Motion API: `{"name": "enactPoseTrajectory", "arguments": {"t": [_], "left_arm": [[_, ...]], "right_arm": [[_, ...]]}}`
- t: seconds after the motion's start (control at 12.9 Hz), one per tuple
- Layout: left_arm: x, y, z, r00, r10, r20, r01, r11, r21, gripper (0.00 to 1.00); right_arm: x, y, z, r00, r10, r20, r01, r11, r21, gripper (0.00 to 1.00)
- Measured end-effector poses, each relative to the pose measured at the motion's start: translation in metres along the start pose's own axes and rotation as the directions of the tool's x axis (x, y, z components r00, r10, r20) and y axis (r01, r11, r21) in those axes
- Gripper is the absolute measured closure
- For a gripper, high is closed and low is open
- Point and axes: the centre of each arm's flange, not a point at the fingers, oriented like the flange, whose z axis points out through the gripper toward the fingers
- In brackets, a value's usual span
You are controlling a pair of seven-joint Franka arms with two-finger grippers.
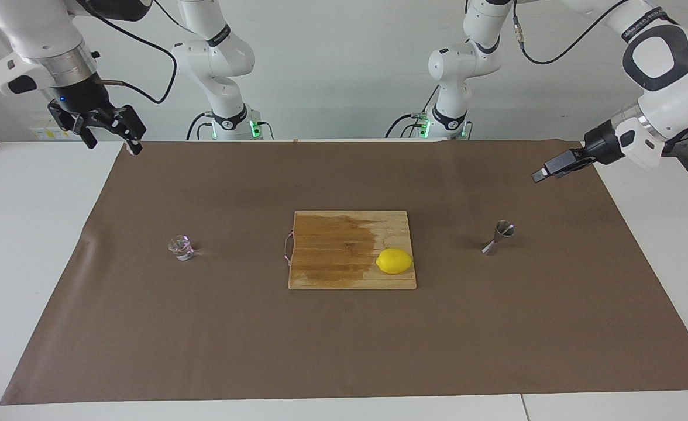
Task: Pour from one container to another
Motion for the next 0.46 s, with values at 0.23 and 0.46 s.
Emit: {"name": "enactPoseTrajectory", "arguments": {"t": [0.23, 0.46], "left_arm": [[0.0121, -0.0118, 0.0064, 0.97, -0.22, 0.102, 0.231, 0.967, -0.111, 0.0], [0.0126, -0.0056, 0.0119, 0.904, -0.385, 0.188, 0.412, 0.9, -0.141, 0.0]], "right_arm": [[0.0, 0.0, 0.0, 1.0, 0.0, 0.0, 0.0, 1.0, 0.0, 0.0], [0.0, 0.0, 0.0, 1.0, 0.0, 0.0, 0.0, 1.0, 0.0, 0.0]]}}
